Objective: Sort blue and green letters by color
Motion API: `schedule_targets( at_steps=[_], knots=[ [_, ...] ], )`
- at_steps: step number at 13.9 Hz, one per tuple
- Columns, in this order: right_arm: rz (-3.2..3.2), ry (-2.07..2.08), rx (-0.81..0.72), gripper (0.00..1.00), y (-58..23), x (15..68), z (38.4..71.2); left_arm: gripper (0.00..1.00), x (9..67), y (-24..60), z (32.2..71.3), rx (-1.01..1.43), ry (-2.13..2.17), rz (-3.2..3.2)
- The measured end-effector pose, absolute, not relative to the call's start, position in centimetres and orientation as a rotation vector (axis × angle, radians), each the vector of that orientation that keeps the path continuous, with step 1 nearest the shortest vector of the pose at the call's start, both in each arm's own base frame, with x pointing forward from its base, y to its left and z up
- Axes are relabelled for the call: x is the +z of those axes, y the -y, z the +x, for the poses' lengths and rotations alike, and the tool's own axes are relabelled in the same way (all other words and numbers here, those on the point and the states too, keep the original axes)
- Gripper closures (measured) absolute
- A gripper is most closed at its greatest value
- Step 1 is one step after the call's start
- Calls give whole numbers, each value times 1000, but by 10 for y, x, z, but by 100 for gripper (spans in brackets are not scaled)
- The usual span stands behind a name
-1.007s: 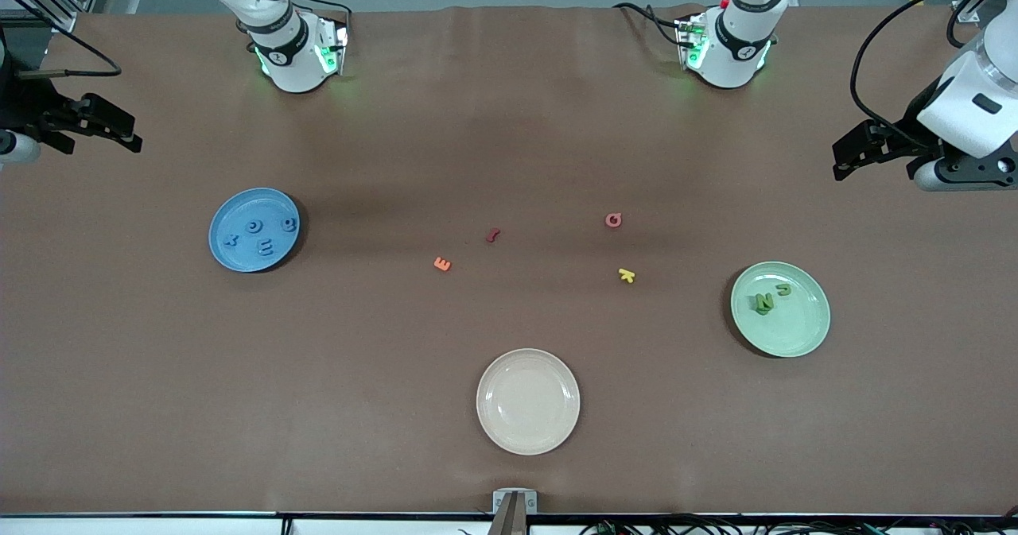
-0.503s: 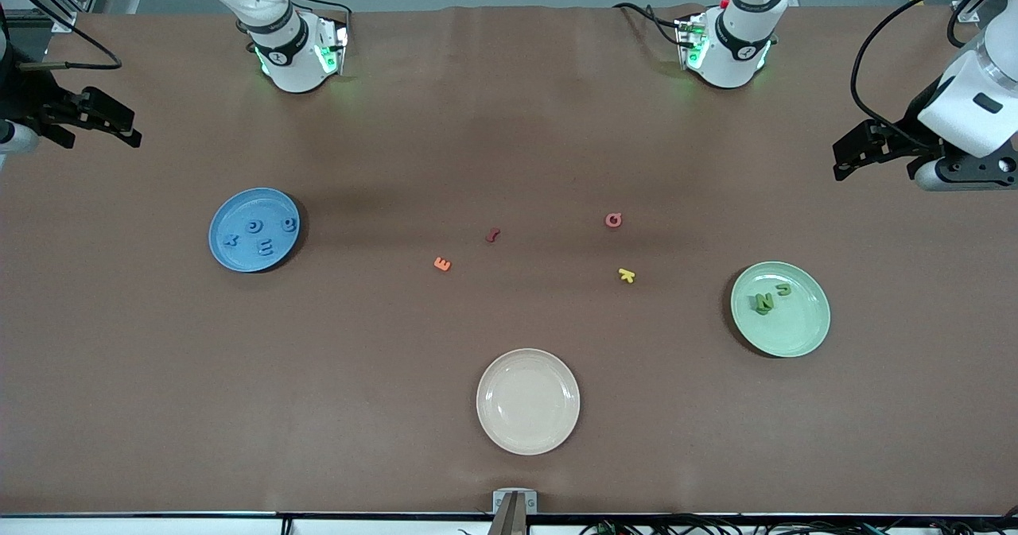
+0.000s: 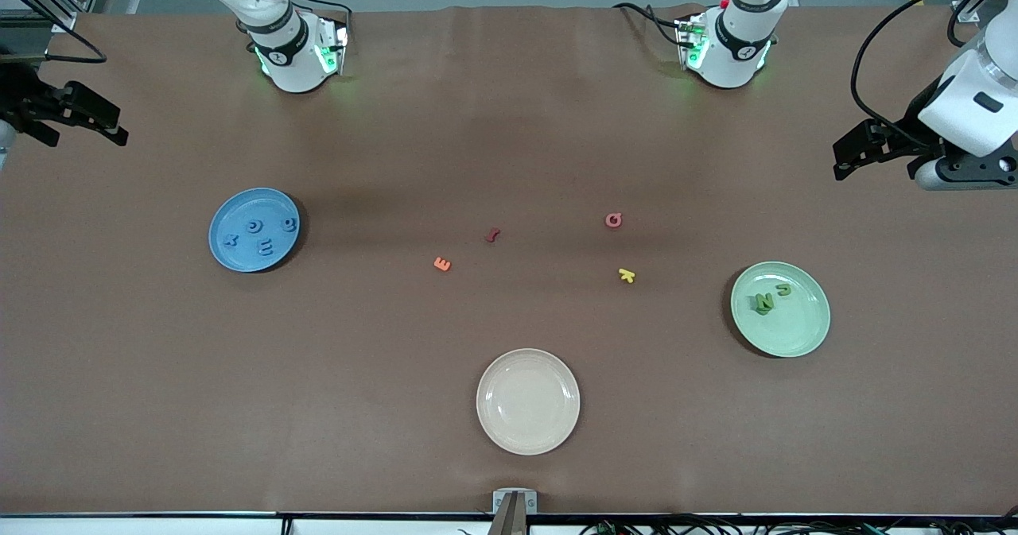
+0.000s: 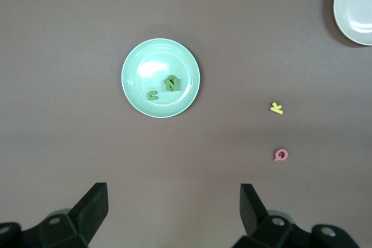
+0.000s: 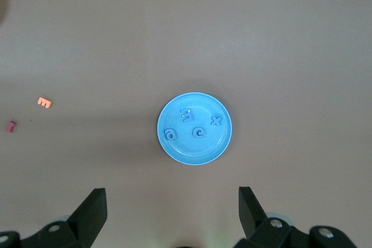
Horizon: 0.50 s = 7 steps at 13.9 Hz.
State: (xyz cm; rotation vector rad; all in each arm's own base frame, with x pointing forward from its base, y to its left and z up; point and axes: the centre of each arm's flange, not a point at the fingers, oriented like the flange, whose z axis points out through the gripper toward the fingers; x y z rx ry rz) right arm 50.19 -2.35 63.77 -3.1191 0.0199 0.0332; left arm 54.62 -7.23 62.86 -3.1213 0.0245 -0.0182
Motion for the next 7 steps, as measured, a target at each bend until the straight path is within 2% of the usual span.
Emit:
schedule_targets(
  at_steps=[7],
  knots=[
    [-3102,-22,65,0,23,634,505,0,634,71,544,-34,-22,-3122]
  ],
)
